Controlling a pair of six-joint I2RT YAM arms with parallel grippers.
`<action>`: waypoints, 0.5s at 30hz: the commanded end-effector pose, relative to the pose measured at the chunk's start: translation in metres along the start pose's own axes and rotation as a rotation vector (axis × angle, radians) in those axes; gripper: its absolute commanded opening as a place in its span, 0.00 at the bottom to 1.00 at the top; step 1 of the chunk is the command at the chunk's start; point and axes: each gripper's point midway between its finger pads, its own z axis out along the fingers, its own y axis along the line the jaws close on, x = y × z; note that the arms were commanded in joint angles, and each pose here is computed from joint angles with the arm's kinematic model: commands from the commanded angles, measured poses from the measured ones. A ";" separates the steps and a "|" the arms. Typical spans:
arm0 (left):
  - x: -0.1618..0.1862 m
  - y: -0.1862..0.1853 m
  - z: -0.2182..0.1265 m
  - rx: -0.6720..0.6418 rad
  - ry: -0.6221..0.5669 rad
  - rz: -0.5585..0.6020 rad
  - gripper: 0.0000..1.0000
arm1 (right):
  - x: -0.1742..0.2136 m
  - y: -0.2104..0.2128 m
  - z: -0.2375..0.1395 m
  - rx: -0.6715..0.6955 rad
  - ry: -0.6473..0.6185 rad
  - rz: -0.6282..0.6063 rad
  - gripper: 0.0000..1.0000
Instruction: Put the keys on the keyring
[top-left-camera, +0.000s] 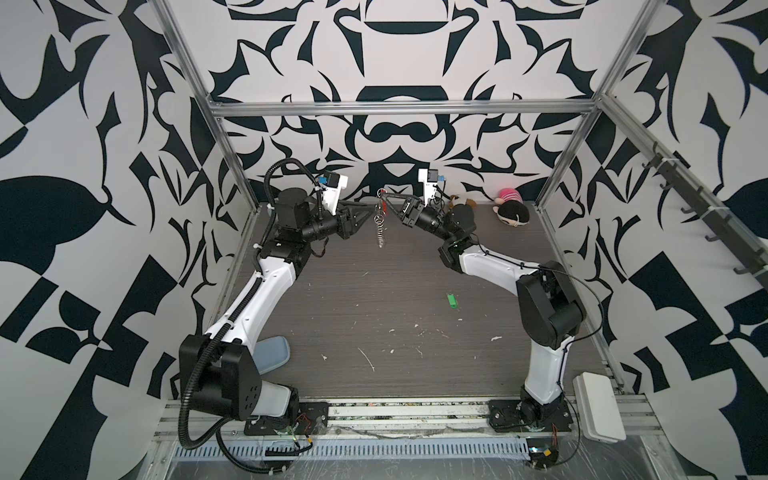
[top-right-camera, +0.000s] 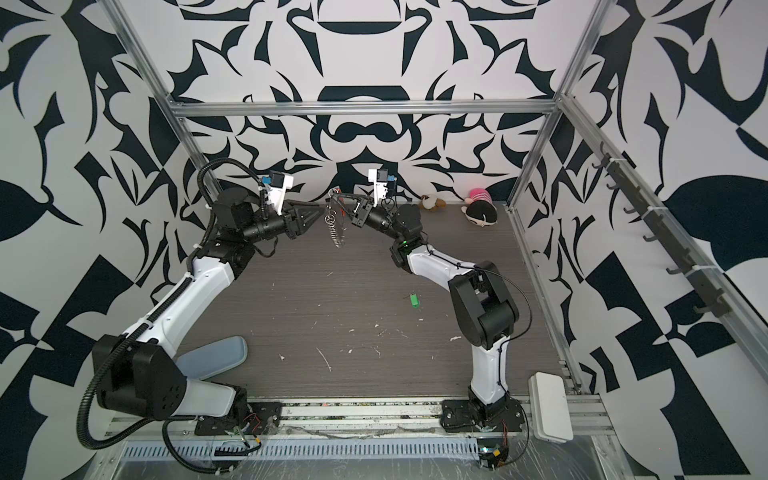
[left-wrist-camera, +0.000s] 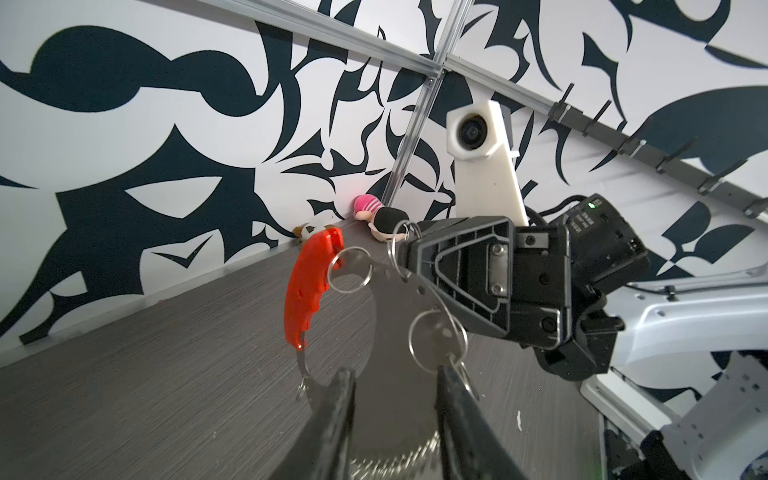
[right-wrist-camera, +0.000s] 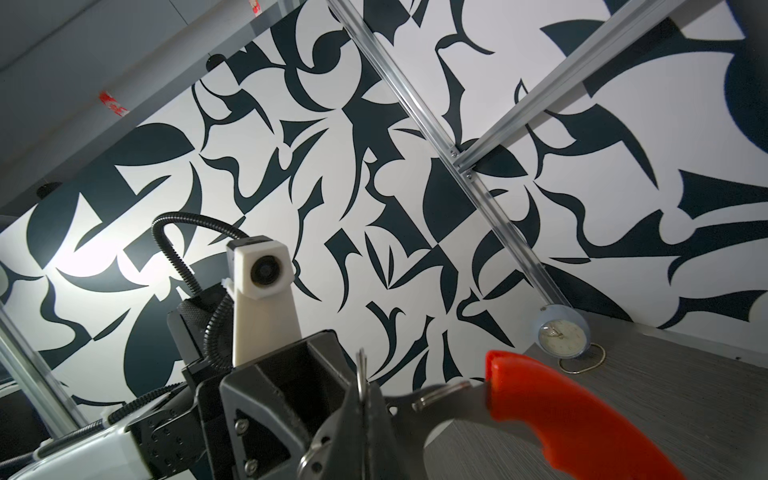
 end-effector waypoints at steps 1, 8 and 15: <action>-0.026 -0.007 0.000 0.047 -0.063 0.010 0.34 | -0.027 0.054 0.007 -0.148 -0.050 -0.086 0.00; -0.040 -0.011 0.006 0.121 -0.122 -0.024 0.33 | -0.021 0.059 0.010 -0.166 -0.021 -0.084 0.00; -0.042 -0.012 0.012 0.186 -0.139 -0.078 0.25 | -0.023 0.064 0.013 -0.188 -0.016 -0.079 0.00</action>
